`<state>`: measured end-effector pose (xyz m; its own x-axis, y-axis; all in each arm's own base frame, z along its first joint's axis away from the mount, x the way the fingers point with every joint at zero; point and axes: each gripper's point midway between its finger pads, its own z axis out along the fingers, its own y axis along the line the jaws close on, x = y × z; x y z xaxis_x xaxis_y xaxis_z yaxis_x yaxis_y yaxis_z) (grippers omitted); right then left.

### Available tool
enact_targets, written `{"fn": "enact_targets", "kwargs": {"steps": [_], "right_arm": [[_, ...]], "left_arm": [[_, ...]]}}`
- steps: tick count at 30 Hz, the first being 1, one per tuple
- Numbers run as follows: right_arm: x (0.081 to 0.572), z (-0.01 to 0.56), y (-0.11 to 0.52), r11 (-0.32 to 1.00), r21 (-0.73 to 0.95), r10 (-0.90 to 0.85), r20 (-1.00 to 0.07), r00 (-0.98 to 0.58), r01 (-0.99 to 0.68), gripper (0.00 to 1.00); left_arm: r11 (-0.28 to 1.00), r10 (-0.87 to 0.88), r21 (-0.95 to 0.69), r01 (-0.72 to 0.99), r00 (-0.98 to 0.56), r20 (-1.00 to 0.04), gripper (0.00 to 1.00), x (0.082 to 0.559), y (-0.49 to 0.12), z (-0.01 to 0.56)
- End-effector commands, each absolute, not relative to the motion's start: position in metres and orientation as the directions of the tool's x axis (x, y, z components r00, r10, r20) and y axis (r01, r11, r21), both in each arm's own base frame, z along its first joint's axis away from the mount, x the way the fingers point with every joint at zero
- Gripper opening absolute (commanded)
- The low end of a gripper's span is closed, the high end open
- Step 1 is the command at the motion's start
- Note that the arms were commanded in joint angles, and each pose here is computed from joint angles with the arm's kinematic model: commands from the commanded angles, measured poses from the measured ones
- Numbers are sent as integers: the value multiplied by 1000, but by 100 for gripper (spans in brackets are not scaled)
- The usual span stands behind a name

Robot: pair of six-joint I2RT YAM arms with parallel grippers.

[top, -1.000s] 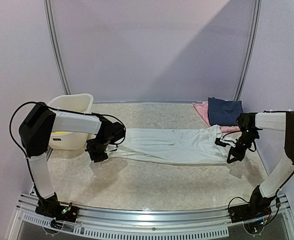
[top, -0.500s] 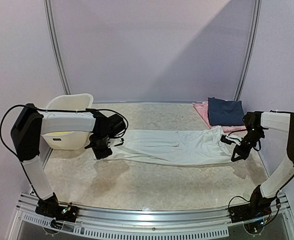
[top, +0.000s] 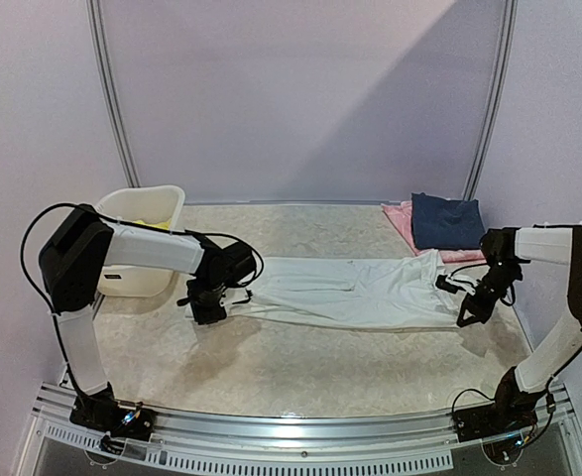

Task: Fold and stack the mixed laundry pile
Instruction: Move the rectangle-folded T-shirt to the center of the board.

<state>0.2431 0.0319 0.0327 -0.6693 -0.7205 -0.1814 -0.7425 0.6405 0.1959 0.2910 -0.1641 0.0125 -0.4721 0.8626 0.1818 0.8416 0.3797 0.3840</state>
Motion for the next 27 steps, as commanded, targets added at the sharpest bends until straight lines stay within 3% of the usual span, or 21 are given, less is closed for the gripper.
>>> {"fn": "enact_targets", "kwargs": {"steps": [1, 4, 21, 27], "right_arm": [[238, 18, 29, 634, 204, -731, -156, -664, -746, 0], [233, 14, 29, 633, 221, -732, -142, -667, -742, 0], [177, 9, 20, 607, 230, -773, -50, -632, -760, 1], [172, 10, 12, 606, 196, -784, -19, -621, -771, 1]], "left_arm": [[338, 874, 353, 873, -430, 228, 16, 279, -167, -5], [329, 871, 356, 875, -427, 243, 0, 276, -167, -1], [351, 806, 217, 911, -412, 425, 0, 187, -145, 41], [348, 840, 3, 938, -313, 444, 0, 149, -157, 35]]}}
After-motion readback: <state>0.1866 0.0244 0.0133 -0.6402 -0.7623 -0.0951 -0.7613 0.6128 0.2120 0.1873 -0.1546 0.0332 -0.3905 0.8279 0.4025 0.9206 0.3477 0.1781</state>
